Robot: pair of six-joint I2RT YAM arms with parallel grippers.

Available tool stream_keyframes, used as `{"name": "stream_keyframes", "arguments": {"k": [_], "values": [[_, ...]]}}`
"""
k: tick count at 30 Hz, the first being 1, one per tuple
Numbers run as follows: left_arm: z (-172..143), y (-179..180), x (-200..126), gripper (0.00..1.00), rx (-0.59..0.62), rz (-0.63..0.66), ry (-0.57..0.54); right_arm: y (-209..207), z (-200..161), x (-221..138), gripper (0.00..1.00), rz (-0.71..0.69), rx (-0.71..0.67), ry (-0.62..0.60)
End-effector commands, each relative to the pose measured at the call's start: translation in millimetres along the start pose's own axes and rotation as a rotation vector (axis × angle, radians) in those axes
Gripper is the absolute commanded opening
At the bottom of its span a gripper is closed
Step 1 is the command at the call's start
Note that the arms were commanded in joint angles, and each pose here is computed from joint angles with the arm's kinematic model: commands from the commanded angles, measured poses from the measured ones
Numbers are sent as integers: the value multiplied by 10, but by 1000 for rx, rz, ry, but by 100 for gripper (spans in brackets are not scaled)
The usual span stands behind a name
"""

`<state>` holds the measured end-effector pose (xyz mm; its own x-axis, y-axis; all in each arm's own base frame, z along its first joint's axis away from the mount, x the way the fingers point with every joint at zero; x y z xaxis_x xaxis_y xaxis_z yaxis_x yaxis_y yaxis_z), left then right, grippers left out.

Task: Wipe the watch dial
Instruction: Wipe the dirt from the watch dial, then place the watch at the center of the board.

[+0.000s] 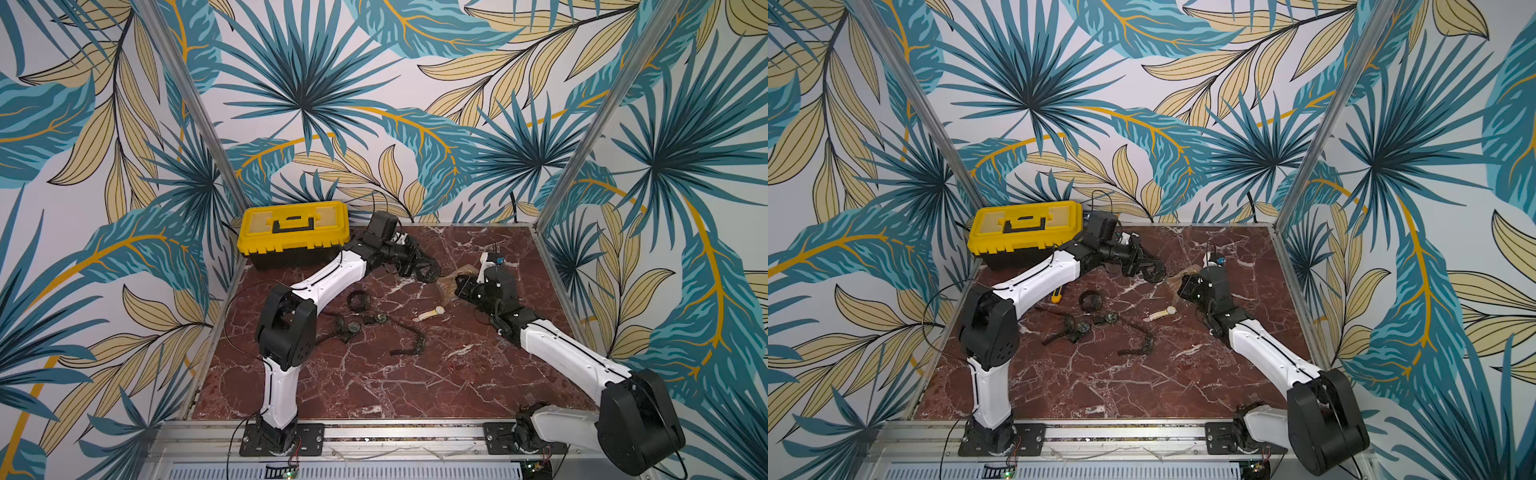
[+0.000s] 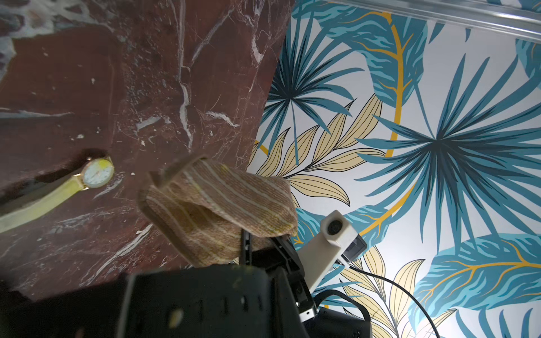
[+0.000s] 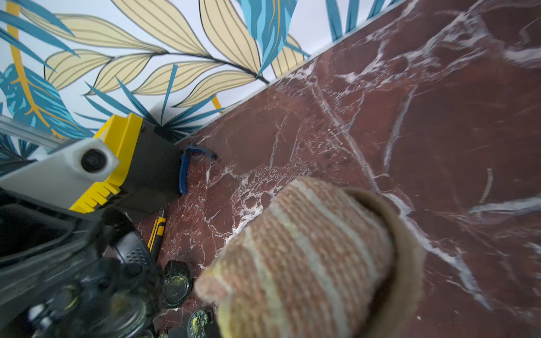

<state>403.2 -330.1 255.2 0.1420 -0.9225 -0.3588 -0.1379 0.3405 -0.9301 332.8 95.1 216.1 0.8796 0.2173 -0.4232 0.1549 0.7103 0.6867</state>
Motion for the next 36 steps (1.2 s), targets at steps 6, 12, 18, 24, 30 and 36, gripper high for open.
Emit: {"name": "stream_keyframes", "arguments": {"k": [6,12,18,24,30,36], "values": [[346,142,6,0,-58,-2,-24,-407,183,-161,6,-97,73,-34],[678,560,70,0,-138,58,-81,-514,294,-157,6,-109,99,-33],[957,938,143,0,-177,166,-125,-583,325,-117,6,-125,102,0],[1167,1280,243,0,-228,241,-145,-640,272,-64,6,-138,109,40],[1222,1519,303,0,-268,300,-167,-687,211,23,6,-142,124,81],[1219,1566,263,29,-247,355,-196,-683,206,50,6,-142,128,96]]}}
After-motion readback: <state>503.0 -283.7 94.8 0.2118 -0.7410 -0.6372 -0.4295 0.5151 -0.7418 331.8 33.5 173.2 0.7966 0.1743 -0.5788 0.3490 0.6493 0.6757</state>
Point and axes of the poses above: each gripper's point midway between its finger pads, its own x axis out along the fingers, its own y axis along the line the jaws close on, z = x × y, the point moved 5 cm from there along -x, back along the fingers, and after that the axes turned 11 degrees about x, right-handed, at the moved point
